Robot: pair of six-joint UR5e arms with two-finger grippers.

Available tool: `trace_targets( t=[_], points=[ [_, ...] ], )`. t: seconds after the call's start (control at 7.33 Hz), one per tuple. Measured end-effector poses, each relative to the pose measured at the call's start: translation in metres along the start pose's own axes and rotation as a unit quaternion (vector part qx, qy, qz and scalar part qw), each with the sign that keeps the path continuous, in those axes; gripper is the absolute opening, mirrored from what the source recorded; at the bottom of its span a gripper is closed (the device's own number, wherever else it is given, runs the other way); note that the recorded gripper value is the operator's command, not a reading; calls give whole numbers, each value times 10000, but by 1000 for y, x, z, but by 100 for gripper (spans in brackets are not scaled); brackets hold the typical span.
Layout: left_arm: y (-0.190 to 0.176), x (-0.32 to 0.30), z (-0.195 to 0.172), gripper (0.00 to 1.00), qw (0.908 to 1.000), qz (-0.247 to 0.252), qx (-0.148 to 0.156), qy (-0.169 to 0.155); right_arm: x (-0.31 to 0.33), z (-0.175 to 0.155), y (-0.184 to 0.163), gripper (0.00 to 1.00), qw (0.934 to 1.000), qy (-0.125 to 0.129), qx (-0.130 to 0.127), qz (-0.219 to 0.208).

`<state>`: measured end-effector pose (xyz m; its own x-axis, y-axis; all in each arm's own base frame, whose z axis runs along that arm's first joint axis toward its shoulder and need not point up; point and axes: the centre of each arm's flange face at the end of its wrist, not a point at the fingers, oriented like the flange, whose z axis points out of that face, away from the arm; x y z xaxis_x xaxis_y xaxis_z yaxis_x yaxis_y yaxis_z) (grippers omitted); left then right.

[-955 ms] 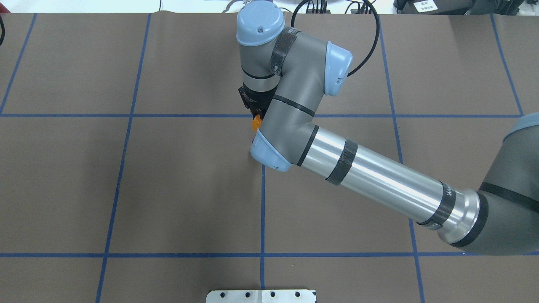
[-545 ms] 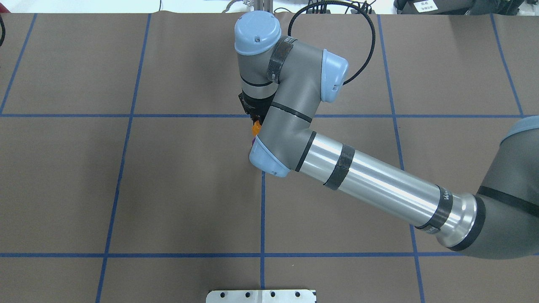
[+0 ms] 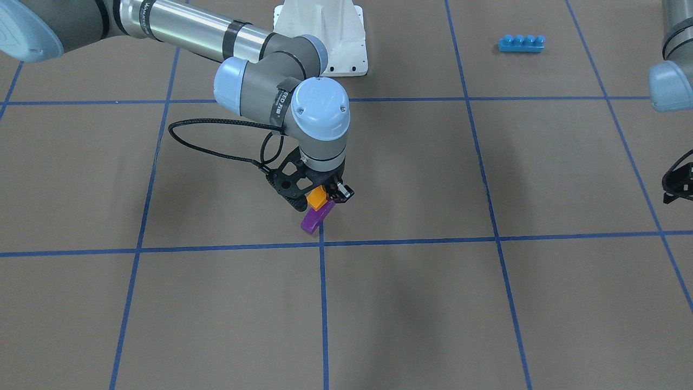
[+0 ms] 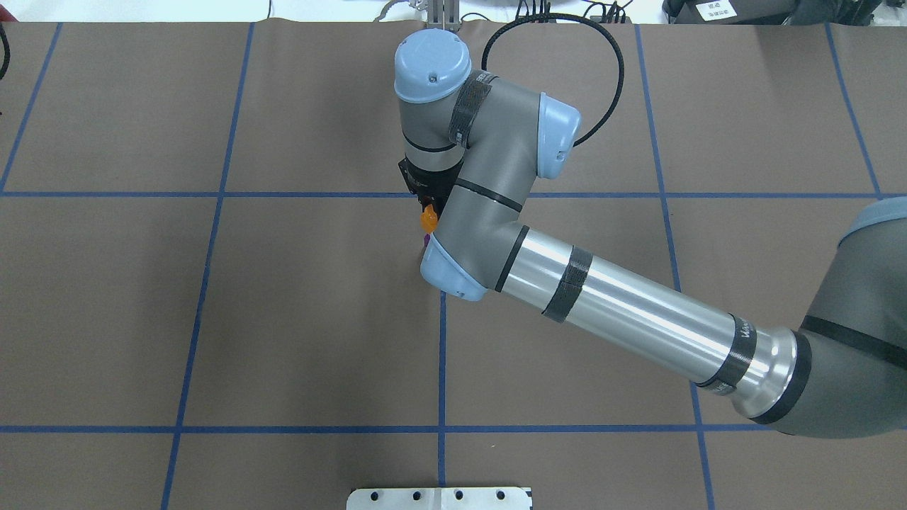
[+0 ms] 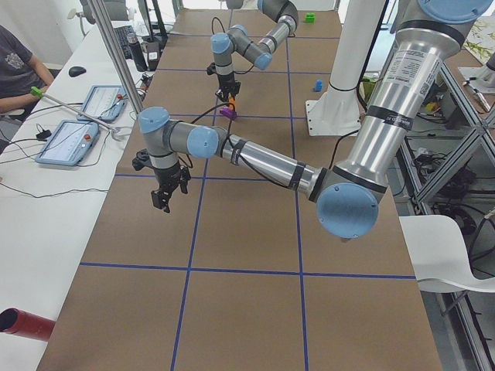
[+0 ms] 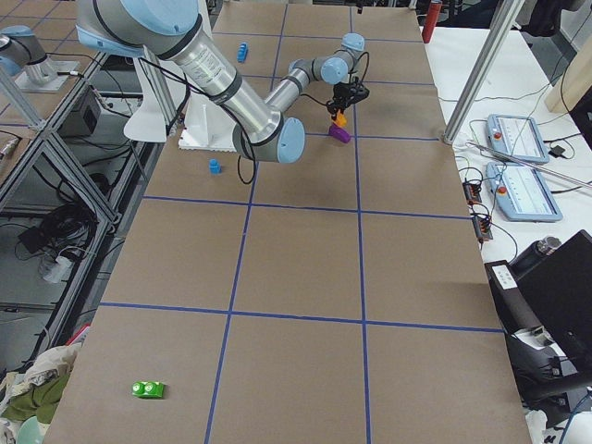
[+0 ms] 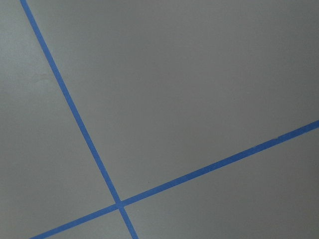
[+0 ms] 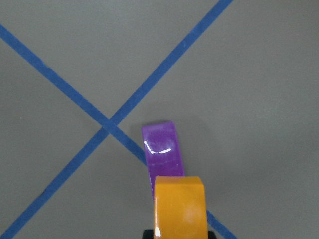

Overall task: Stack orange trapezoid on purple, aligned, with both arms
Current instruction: 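Lower and align the orange block onto the purple block with the right gripper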

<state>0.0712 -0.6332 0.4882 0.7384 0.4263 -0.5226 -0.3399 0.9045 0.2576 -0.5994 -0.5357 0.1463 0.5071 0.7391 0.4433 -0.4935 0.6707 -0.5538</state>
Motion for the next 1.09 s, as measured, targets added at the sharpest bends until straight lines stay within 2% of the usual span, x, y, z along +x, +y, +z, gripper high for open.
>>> trace_targets(
  t=[1.09],
  points=[
    [-2, 1, 0, 100, 10000, -23, 5, 11, 2, 9, -1, 0, 10000, 2, -13, -5]
  ],
)
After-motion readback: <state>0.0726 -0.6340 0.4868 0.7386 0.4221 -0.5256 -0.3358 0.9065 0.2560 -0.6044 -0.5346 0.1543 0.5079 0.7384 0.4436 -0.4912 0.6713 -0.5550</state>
